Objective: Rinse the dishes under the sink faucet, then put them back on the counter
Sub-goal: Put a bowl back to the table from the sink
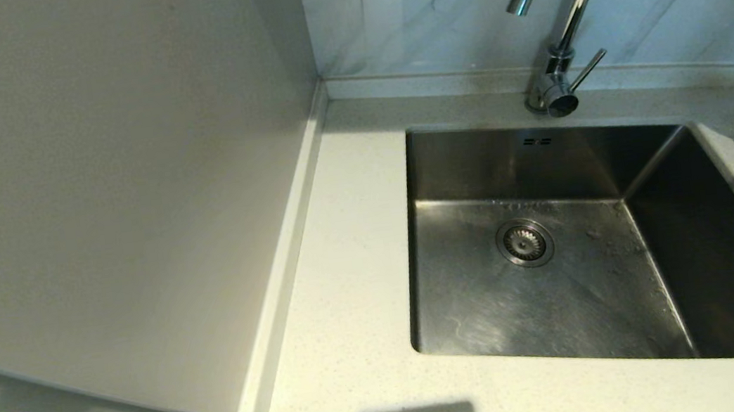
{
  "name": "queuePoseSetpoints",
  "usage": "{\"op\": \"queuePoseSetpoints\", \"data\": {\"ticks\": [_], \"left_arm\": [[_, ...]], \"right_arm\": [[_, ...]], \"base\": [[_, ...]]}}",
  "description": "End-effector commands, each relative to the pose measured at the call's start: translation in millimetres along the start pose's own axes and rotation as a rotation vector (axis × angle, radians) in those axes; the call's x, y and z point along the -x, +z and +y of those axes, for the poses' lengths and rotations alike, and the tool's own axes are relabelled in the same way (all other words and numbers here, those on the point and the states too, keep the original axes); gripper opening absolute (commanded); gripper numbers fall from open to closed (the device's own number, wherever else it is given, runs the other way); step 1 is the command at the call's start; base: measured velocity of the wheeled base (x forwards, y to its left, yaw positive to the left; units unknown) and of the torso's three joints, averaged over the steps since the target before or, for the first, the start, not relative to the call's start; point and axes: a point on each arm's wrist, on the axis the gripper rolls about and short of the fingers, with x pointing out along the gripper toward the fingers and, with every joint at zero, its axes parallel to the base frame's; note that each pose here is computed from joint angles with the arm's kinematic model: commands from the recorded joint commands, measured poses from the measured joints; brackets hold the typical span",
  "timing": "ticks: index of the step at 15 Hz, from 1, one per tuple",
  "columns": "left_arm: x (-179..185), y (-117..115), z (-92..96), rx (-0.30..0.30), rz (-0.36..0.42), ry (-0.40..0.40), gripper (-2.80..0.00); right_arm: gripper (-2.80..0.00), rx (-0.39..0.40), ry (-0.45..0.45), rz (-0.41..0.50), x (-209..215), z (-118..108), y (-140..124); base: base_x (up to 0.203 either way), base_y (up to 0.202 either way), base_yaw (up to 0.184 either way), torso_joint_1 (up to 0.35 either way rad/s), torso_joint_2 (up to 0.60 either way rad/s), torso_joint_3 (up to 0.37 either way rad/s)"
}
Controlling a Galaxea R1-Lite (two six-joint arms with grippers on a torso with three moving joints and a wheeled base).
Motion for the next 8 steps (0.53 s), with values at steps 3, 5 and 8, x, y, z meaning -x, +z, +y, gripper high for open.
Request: {"op": "queuePoseSetpoints", "data": {"ticks": [3, 5, 8], "left_arm": [[0.2, 0.0, 0.0, 0.0, -0.003, 0.001, -2.8], [0.2, 0.0, 0.0, -0.001, -0.003, 0.001, -2.8], [0.2, 0.0, 0.0, 0.0, -0.003, 0.001, -2.8]], "right_arm": [[-2.8, 0.11, 0.012, 0.563, 67.0, -61.8, -47.2], [-2.8, 0.163, 0.069, 0.651, 90.2, -82.3, -65.7], [-2.8, 0.197, 0.081, 0.739, 106.5, -101.5, -87.9]], "base": [[0.0, 0.0, 0.0, 0.0, 0.0, 0.0], [0.0, 0.0, 0.0, 0.0, 0.0, 0.0], [0.0, 0.0, 0.0, 0.0, 0.0, 0.0]]}}
